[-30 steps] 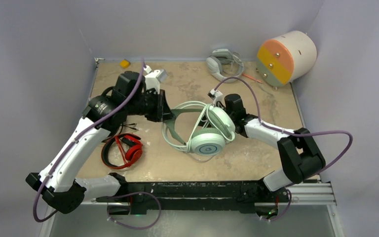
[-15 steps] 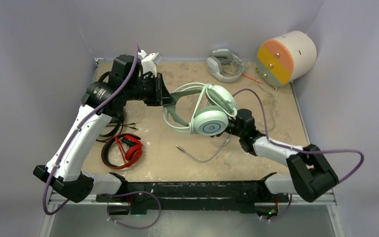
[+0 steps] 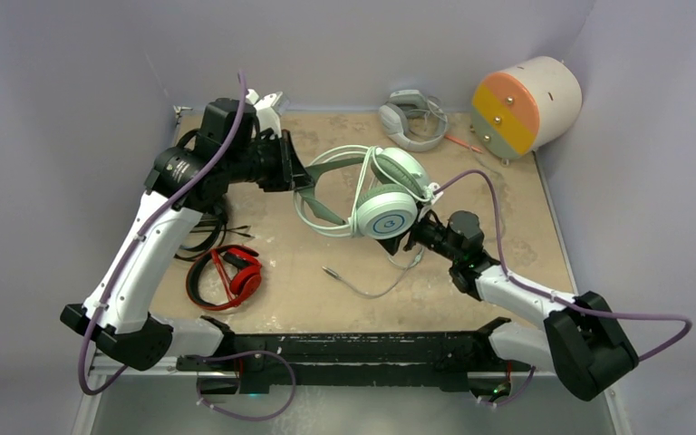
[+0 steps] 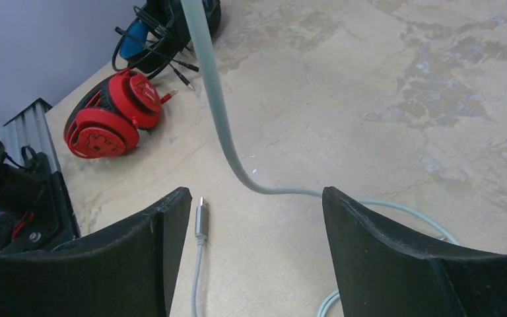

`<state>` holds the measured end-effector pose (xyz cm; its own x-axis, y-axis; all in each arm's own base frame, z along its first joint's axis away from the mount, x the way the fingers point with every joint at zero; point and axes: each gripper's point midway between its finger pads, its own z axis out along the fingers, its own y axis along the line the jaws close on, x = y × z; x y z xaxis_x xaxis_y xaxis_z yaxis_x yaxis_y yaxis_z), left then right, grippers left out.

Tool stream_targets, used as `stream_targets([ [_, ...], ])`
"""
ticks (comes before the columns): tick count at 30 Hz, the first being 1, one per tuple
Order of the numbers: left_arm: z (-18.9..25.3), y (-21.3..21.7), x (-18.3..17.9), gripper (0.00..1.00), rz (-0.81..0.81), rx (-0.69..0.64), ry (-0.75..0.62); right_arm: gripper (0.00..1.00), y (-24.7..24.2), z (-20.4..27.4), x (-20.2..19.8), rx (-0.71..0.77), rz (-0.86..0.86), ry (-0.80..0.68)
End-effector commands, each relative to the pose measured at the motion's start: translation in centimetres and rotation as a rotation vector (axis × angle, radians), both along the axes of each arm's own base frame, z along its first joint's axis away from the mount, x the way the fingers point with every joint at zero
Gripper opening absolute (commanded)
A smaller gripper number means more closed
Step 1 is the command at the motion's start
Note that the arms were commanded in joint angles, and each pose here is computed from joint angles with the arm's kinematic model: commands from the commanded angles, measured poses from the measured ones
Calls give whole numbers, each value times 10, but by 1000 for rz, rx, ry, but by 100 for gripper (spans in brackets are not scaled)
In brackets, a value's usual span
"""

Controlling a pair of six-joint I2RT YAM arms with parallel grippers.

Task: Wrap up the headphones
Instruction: Wrap the headphones cable around the headphones.

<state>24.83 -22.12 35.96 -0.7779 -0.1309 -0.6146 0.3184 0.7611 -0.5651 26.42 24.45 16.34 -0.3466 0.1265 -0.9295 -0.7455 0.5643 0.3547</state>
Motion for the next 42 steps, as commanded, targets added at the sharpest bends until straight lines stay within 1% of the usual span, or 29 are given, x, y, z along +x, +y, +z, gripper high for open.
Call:
stream_targets([
  [1, 49, 2, -8, 0, 27, -110, -82, 76, 3, 21, 13, 16, -8, -156],
  [4, 54, 4, -9, 0, 38, -114, -85, 76, 14, 27, 19, 41, 31, -190],
  [7, 56, 4, -10, 0, 38, -118, -79, 74, 23, 25, 31, 66, 42, -192],
  [10, 56, 0, -8, 0, 30, -125, -73, 69, 33, 22, 40, 100, 61, -198],
  [13, 53, -14, -6, 0, -19, -176, -46, 64, 44, 21, 46, 144, 92, -198],
  [15, 53, -22, -4, 0, -36, -205, -25, 56, 53, 21, 46, 163, 118, -192],
  [16, 54, -23, -1, 0, -35, -213, -24, 43, 57, 19, 45, 165, 129, -189],
  [17, 57, -23, 3, 0, -23, -217, -30, 34, 60, 17, 42, 165, 136, -185],
  [19, 59, -18, 13, 0, 15, -225, -36, 18, 65, 13, 32, 170, 142, -176],
  [21, 60, -12, 25, 0, 49, -251, -29, 9, 71, 9, 12, 177, 169, -146],
  [22, 59, -9, 32, 0, 70, -266, -17, 7, 74, 9, 4, 178, 181, -139],
  [26, 51, 8, 65, 0, 173, -310, 24, 6, 90, 5, -53, 168, 266, -106],
  [29, 48, 18, 83, 0, 247, -346, 23, 6, 96, 3, -89, 165, 327, -75],
  [32, 39, 28, 99, 0, 333, -351, 5, 0, 99, 8, -118, 175, 399, -44],
  [35, 15, 53, 115, 0, 500, -277, -23, 0, 100, 22, -142, 179, 456, -28],
  [36, 3, 65, 118, 0, 563, -238, -32, 0, 99, 27, -146, 172, 463, -21],
  [37, -1, 78, 122, 0, 622, -206, -68, 0, 99, 31, -149, 162, 462, -11],
  [38, -16, 88, 125, 0, 672, -165, -73, 1, 97, 35, -151, 149, 459, 3],
  [39, -24, 97, 126, 0, 711, -137, -85, 2, 96, 41, -151, 136, 457, 14],
  [40, -33, 103, 127, 0, 739, -108, -89, 3, 95, 38, -152, 88, 453, 57],
  [42, -50, 110, 126, 0, 768, -67, -74, 3, 96, 43, -150, 29, 449, 98],
])
